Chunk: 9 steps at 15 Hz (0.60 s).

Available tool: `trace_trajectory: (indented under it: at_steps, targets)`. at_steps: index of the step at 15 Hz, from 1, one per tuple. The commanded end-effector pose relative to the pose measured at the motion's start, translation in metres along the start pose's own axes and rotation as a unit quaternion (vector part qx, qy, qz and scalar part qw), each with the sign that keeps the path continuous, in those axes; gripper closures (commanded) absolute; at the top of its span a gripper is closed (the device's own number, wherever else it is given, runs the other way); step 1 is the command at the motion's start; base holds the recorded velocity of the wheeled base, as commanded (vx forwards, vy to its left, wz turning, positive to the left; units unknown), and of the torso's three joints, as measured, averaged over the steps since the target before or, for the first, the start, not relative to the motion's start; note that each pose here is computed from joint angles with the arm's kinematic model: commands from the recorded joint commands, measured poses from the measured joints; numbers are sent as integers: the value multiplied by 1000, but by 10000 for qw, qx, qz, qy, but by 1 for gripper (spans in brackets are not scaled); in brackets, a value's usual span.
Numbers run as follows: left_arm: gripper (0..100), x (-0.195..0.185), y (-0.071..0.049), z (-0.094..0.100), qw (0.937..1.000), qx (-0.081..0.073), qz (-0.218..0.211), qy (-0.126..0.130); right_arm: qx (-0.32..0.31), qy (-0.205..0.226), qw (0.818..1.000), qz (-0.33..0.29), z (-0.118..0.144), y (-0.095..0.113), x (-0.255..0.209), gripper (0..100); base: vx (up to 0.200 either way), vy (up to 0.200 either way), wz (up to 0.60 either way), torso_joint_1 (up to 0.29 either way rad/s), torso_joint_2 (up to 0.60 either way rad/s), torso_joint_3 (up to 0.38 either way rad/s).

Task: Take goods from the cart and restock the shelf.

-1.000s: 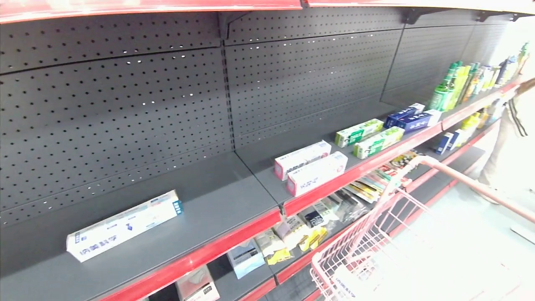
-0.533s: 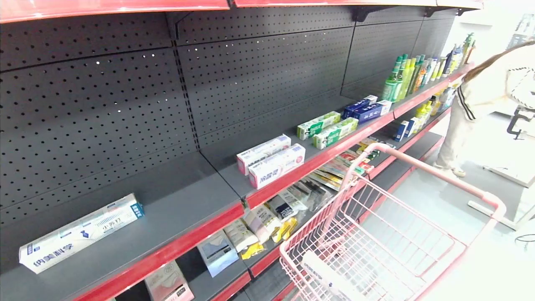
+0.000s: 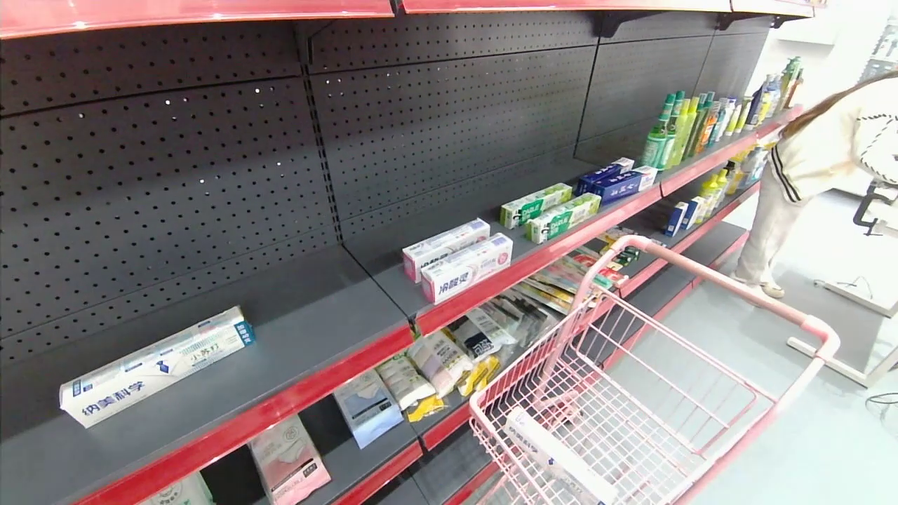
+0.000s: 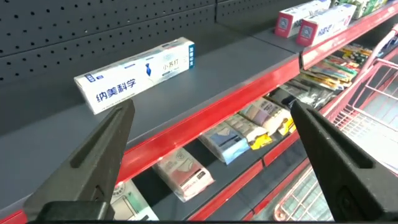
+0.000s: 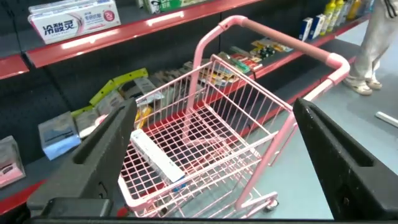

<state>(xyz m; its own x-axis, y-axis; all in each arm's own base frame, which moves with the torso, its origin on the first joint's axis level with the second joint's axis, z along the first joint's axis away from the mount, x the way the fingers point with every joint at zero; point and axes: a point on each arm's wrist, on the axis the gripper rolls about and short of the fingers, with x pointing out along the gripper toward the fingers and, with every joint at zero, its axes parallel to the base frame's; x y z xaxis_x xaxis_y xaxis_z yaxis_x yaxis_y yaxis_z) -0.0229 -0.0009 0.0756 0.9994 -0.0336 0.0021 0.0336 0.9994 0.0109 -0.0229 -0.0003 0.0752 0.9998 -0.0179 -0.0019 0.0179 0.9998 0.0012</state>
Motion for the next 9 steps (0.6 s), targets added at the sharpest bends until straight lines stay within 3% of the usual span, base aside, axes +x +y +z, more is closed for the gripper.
trace_trajectory:
  at_steps: [1, 5, 6, 7, 8, 9]
  targets:
    - [0, 0, 0, 0, 10000, -1, -1, 3, 1, 6, 10000, -3, 0, 0, 0, 0, 0, 0, 0, 0, 0, 0]
    - [0, 0, 0, 0, 10000, -8, -1, 3, -29, -10, 9999, 135, 0, 1, 0, 0, 0, 0, 0, 0, 0, 0]
    - [0, 0, 0, 0, 10000, -8, -1, 3, 8, -224, 9995, 243, 21, 1, -3, 0, 0, 0, 0, 0, 0, 0]
    - [0, 0, 0, 0, 10000, -8, -1, 3, 860, -105, 9957, 314, 127, 1, 25, 0, 0, 0, 0, 0, 0, 0]
    - [0, 0, 0, 0, 10000, -8, -1, 3, 1664, -494, 9846, 213, 203, 2, 48, 0, 0, 0, 0, 0, 0, 0]
    - [0, 0, 0, 0, 10000, -8, -1, 3, 1665, -522, 9846, 94, 255, 2, 86, 0, 0, 0, 0, 0, 0, 0]
